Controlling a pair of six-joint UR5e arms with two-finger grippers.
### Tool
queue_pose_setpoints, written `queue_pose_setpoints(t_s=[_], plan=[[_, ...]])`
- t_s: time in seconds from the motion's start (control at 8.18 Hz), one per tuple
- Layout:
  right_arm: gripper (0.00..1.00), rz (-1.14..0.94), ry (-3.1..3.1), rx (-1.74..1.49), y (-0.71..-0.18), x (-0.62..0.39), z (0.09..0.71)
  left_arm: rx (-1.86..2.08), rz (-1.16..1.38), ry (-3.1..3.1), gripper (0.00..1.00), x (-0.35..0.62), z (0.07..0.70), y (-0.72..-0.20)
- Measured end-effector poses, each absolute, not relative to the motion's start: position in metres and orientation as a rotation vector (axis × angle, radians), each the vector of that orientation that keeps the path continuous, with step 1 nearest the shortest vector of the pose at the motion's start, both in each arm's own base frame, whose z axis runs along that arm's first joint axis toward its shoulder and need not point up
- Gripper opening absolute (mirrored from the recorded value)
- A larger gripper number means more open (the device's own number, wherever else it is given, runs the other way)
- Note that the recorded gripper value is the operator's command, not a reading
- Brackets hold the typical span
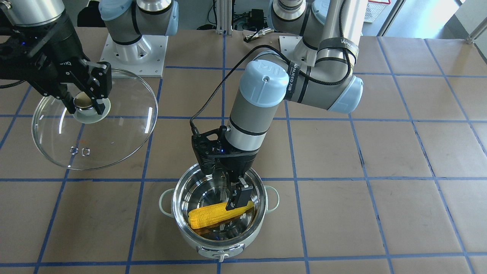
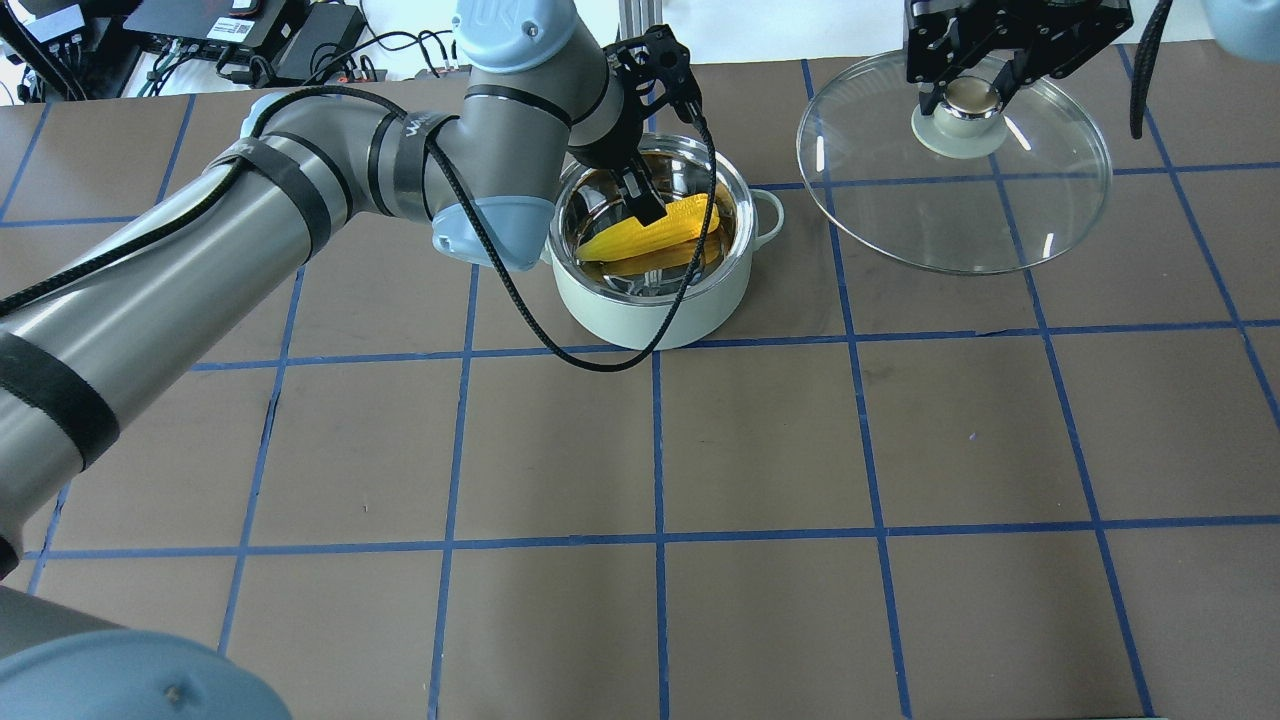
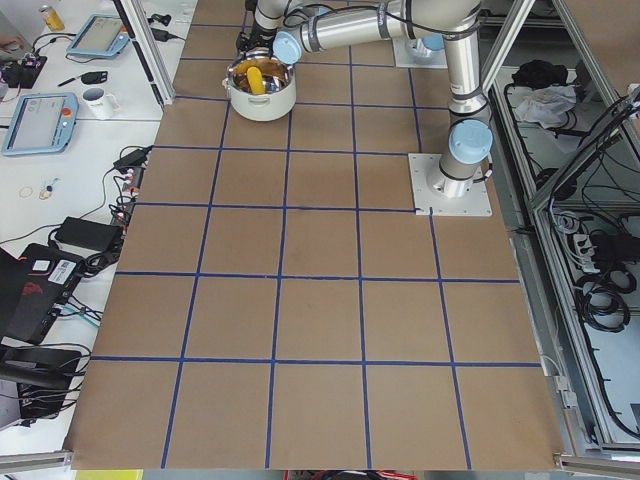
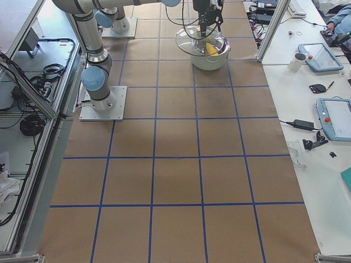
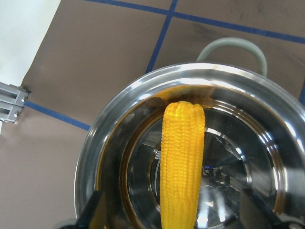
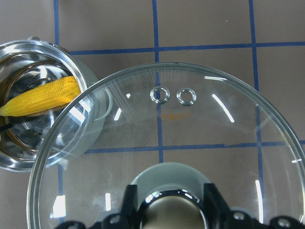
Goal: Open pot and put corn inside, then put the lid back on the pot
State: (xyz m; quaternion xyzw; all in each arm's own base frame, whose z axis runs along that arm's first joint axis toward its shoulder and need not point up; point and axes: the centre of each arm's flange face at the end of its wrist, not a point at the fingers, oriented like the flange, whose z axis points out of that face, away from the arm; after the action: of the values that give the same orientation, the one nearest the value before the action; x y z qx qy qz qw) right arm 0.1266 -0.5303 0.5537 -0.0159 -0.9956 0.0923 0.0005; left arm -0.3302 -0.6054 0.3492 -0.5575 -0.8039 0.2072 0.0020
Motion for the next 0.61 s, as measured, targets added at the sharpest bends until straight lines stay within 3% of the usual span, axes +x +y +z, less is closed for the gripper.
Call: queue_pose_setpoints(t_s=[0.61], plan=[[0.34, 0.344, -3.138, 0.003, -0.588, 0.165, 0.523, -1.281, 0.446, -2.803, 1.00, -0.286, 0.427, -0.564]])
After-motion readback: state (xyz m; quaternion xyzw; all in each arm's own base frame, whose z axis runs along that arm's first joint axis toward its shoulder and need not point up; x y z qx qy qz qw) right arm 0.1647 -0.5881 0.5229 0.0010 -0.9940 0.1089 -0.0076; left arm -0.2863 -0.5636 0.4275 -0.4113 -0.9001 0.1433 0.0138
